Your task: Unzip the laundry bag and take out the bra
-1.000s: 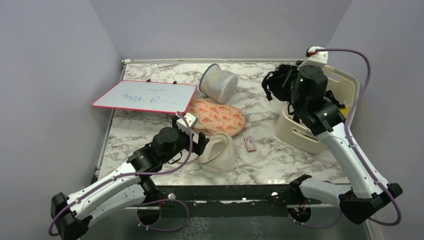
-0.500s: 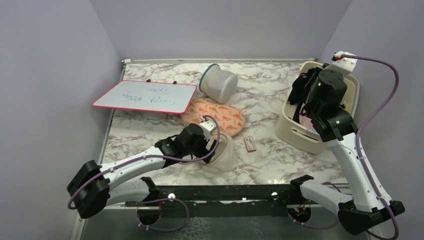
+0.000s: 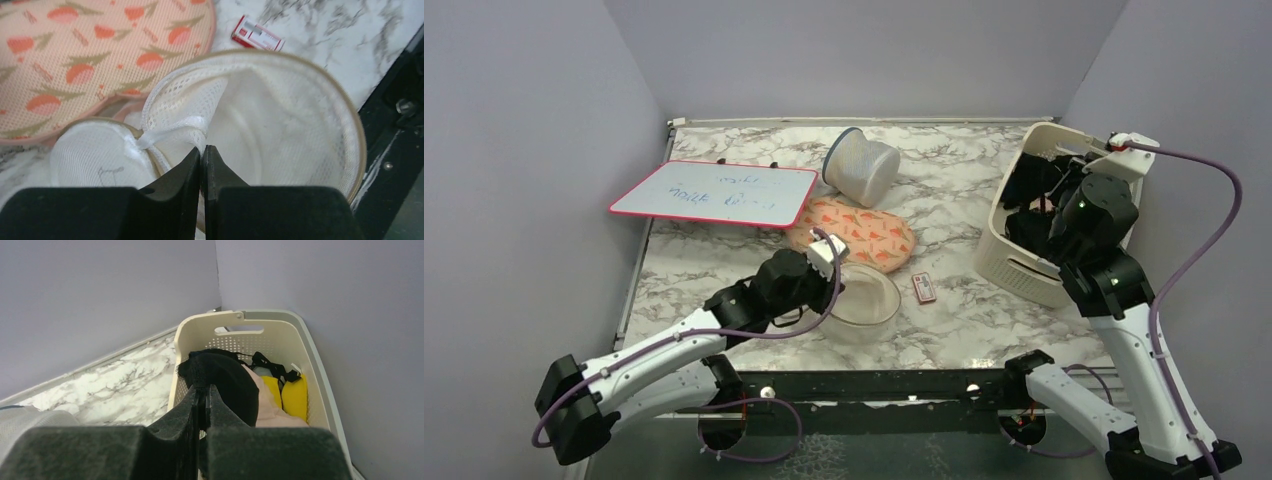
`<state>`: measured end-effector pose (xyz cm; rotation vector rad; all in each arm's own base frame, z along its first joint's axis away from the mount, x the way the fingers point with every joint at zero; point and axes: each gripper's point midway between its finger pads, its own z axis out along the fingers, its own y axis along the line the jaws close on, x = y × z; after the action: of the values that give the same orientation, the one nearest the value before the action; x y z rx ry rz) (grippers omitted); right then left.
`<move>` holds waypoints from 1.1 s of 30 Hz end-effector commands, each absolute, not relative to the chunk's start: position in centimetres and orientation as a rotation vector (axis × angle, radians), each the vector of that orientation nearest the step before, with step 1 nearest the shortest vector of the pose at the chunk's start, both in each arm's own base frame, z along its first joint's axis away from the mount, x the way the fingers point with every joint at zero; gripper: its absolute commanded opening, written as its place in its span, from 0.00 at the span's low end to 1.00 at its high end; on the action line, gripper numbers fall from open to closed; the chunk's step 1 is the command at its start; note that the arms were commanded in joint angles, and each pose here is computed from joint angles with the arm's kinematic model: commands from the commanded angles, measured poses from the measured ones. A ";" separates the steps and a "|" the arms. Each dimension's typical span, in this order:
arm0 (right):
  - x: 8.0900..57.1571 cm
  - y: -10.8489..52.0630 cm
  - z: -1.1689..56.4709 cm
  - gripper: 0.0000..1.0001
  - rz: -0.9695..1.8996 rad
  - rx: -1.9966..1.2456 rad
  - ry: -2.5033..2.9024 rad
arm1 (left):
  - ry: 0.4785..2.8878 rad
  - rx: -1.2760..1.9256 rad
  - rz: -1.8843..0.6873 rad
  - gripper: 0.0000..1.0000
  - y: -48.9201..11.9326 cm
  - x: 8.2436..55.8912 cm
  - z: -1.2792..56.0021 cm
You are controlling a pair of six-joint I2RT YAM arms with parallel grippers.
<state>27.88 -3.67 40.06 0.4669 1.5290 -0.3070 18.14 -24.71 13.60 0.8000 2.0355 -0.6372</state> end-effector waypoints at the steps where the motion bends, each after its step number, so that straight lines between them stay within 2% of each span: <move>1: 28.4 -3.7 38.6 0.01 -0.339 0.457 1.561 | 1.802 0.811 -0.764 0.00 -25.8 17.2 17.6; 10: 28.8 -4.8 37.8 0.01 -0.421 0.550 1.565 | 1.571 0.792 -0.821 0.00 -25.2 16.2 21.0; 15: 28.9 -5.4 36.3 0.01 -0.446 0.616 1.535 | 1.529 0.769 -0.768 0.00 -24.1 16.5 21.3; 19: 29.0 -5.9 35.3 0.01 -0.507 0.655 1.535 | 1.593 0.732 -0.684 0.00 -23.0 17.5 20.5; 24: 28.8 -6.5 36.4 0.01 -0.548 0.646 1.490 | 1.841 0.550 -0.508 0.00 -19.5 18.8 17.3; 33: 28.5 -7.5 34.7 0.01 -0.672 0.594 1.505 | 1.952 0.391 -0.543 0.00 -19.0 18.5 15.5</move>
<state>29.20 -6.35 35.08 0.5680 1.5346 -0.6172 18.29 -19.57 15.69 0.5156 1.9054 -0.5384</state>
